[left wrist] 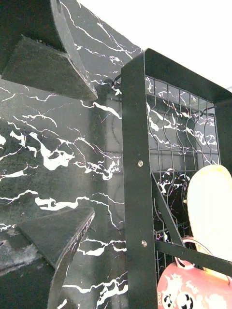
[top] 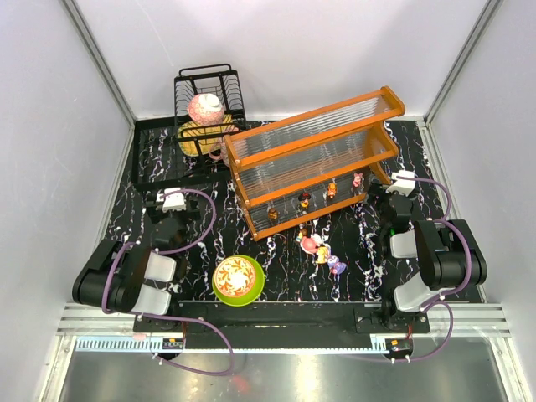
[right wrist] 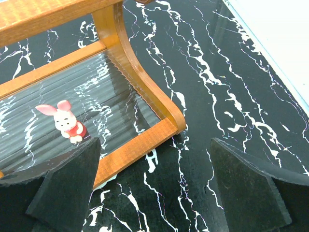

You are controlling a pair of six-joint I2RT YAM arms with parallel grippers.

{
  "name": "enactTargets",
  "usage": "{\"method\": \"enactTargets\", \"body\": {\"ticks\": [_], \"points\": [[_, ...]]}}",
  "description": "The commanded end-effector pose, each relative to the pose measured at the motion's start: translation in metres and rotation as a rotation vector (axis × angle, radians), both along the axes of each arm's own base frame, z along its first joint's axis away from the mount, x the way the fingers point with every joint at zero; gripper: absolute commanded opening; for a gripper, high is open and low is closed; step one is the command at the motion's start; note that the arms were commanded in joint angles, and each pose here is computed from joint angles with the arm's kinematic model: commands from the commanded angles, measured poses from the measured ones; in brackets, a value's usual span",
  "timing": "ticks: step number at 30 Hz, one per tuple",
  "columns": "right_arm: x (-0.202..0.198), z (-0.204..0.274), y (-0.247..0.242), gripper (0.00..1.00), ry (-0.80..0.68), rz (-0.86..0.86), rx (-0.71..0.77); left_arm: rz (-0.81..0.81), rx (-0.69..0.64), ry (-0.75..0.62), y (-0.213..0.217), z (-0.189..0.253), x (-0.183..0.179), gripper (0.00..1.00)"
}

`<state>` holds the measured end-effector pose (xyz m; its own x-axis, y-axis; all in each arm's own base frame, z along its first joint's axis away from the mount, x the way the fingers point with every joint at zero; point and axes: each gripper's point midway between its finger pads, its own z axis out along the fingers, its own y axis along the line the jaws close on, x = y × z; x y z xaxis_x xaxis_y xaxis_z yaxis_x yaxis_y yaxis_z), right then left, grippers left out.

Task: Place and organize the plastic toys onto the shelf

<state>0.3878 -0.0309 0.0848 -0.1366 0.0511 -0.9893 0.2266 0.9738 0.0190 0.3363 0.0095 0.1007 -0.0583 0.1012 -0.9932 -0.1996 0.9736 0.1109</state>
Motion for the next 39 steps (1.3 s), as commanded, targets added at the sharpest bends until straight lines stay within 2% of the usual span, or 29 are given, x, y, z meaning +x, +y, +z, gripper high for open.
{"method": "enactTargets", "body": {"ticks": [1, 12, 17, 23, 32, 39], "points": [[0.01, 0.022, 0.002, 1.0, -0.076, 0.003, -0.001, -0.02, -0.045, -0.146, -0.004, 0.038, 0.01, 0.99], [0.01, 0.021, 0.002, 0.99, -0.073, 0.002, 0.001, -0.021, -0.046, -0.143, -0.004, 0.037, 0.01, 0.99], [0.01, 0.022, 0.003, 1.0, -0.074, 0.004, -0.001, 0.024, -0.082, -0.081, 0.006, 0.031, 0.024, 0.99], [0.01, 0.022, 0.002, 1.0, -0.072, 0.003, -0.001, 0.034, -0.089, -0.078, 0.008, 0.03, 0.024, 0.99], [0.009, 0.021, 0.002, 1.0, -0.072, 0.001, -0.003, 0.105, -0.097, -0.209, 0.015, 0.053, -0.008, 0.99], [0.009, 0.023, 0.002, 1.0, -0.079, 0.001, -0.001, 0.088, -0.074, -0.232, 0.008, 0.062, -0.022, 0.99]]}}
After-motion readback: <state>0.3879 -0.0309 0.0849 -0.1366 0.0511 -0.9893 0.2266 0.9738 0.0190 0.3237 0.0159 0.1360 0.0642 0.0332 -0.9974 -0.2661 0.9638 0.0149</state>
